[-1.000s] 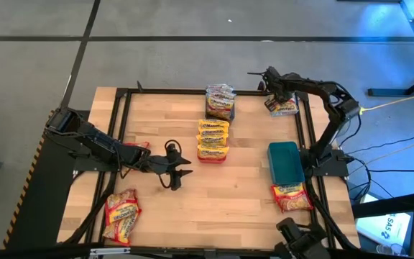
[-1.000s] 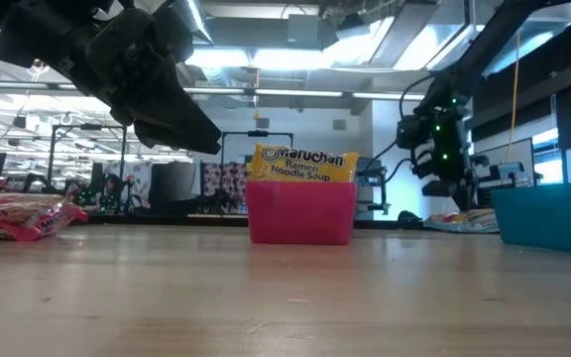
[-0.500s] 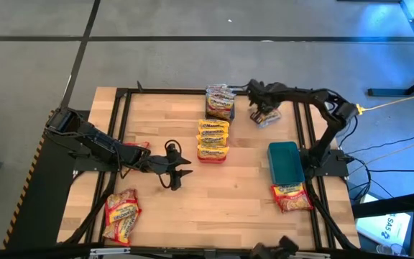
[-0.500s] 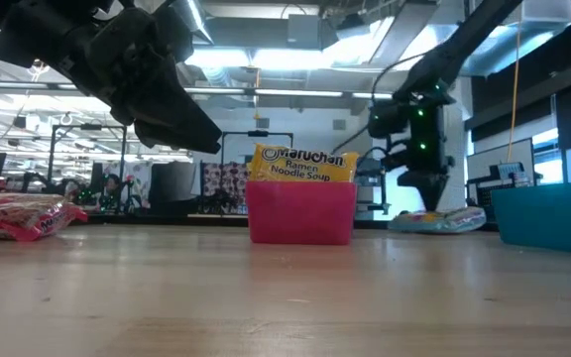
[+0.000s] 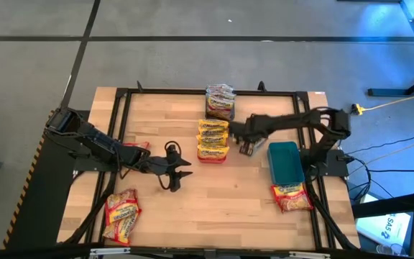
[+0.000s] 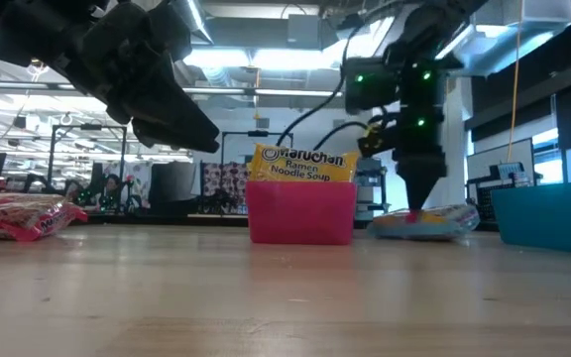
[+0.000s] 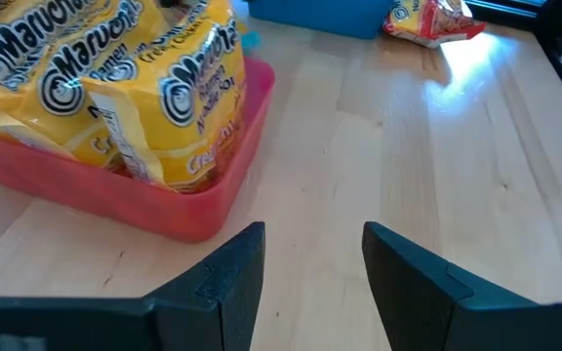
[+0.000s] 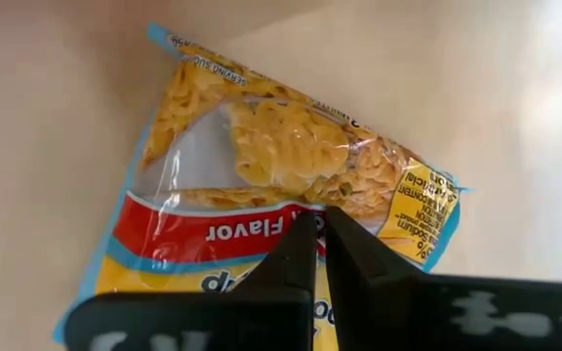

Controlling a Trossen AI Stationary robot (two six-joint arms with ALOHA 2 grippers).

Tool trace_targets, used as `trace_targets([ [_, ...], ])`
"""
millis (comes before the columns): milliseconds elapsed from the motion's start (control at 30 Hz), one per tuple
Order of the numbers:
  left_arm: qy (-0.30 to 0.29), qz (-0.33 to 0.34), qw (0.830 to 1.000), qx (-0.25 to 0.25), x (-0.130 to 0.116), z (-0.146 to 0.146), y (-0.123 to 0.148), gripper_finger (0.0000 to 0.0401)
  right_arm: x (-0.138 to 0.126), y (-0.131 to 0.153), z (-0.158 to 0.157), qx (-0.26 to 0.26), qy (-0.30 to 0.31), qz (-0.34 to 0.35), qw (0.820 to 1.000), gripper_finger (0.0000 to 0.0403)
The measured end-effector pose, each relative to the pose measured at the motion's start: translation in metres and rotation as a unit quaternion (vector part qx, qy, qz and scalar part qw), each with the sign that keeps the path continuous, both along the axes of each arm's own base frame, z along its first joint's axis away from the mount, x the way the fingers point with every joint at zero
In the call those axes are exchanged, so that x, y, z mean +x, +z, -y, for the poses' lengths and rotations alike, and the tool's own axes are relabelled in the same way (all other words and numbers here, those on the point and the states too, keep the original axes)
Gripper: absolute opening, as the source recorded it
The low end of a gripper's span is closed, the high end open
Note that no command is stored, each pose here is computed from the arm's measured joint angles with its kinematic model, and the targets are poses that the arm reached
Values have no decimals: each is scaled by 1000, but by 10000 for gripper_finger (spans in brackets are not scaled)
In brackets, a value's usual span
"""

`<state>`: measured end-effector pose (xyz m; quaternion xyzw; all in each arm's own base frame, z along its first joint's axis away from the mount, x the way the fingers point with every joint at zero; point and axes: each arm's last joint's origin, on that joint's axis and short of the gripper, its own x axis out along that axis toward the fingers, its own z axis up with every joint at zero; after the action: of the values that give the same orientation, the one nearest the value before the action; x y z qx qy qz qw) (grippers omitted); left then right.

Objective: Sort Maruchan noodles
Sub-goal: Put the blue noodle pack into the black bin

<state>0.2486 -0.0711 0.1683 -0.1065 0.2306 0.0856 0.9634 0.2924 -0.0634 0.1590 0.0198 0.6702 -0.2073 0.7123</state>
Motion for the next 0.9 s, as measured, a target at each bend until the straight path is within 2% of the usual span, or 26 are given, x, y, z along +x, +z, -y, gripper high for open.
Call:
trace_targets([
  [233,-9,6,1000,-2,-1,5,1,170,3,-1,-62,-8,50,-2,999,0],
  [400,-33,7,999,-12,-4,13,2,170,2,-1,-94,-5,71,10,997,0],
  [567,-56,34,997,-29,-13,26,16,169,-2,-1,-125,0,98,22,995,0],
  [767,-59,51,997,-29,-22,40,21,170,-3,1,-154,15,109,55,992,0],
  [900,-62,50,996,-44,-25,50,18,170,1,3,-177,39,140,107,984,0],
])
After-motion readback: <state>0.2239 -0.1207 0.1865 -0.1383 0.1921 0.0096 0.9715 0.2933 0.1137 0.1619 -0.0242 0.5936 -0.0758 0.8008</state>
